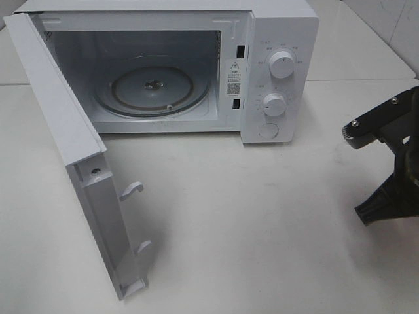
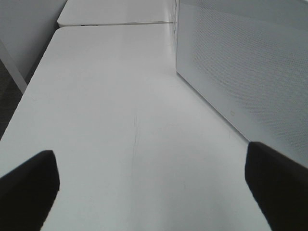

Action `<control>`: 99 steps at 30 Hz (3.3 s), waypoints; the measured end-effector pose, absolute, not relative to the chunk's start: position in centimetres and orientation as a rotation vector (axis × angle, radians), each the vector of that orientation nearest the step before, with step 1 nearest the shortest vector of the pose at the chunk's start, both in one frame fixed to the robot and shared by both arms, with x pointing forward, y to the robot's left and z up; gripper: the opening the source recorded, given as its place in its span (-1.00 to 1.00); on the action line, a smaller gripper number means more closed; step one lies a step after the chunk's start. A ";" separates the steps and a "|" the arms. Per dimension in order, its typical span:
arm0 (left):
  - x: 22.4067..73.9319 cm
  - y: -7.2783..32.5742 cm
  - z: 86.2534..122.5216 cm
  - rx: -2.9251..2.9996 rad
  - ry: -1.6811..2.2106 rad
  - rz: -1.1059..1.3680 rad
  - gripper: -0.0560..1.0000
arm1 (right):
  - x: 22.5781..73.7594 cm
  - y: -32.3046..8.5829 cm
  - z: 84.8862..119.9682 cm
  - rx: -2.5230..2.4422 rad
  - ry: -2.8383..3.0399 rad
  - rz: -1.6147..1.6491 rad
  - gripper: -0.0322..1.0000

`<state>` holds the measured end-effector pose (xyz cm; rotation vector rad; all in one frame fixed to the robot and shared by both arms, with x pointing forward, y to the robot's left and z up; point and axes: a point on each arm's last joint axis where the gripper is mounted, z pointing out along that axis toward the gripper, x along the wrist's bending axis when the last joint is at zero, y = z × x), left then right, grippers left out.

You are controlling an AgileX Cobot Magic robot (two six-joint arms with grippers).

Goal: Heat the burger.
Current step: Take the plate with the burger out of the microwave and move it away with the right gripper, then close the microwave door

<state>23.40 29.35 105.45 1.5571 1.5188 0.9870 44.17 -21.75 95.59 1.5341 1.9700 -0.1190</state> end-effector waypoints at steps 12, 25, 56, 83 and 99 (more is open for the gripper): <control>23.4 29.4 105.4 1.557 1.519 0.987 0.99 | 46.6 -22.4 92.7 1.654 1.930 -0.211 -0.76; 23.4 29.4 105.4 1.557 1.519 0.987 0.99 | 47.8 -22.8 88.6 1.734 1.922 -0.263 -0.73; 23.4 29.4 105.4 1.557 1.519 0.987 0.99 | 46.9 -22.4 93.1 1.795 1.946 -0.049 0.04; 23.4 29.4 105.4 1.557 1.519 0.987 0.99 | 40.6 -22.5 103.1 1.535 2.257 0.500 0.38; 23.4 29.4 105.4 1.557 1.519 0.987 0.99 | 36.0 -24.1 105.7 1.545 2.308 0.583 0.63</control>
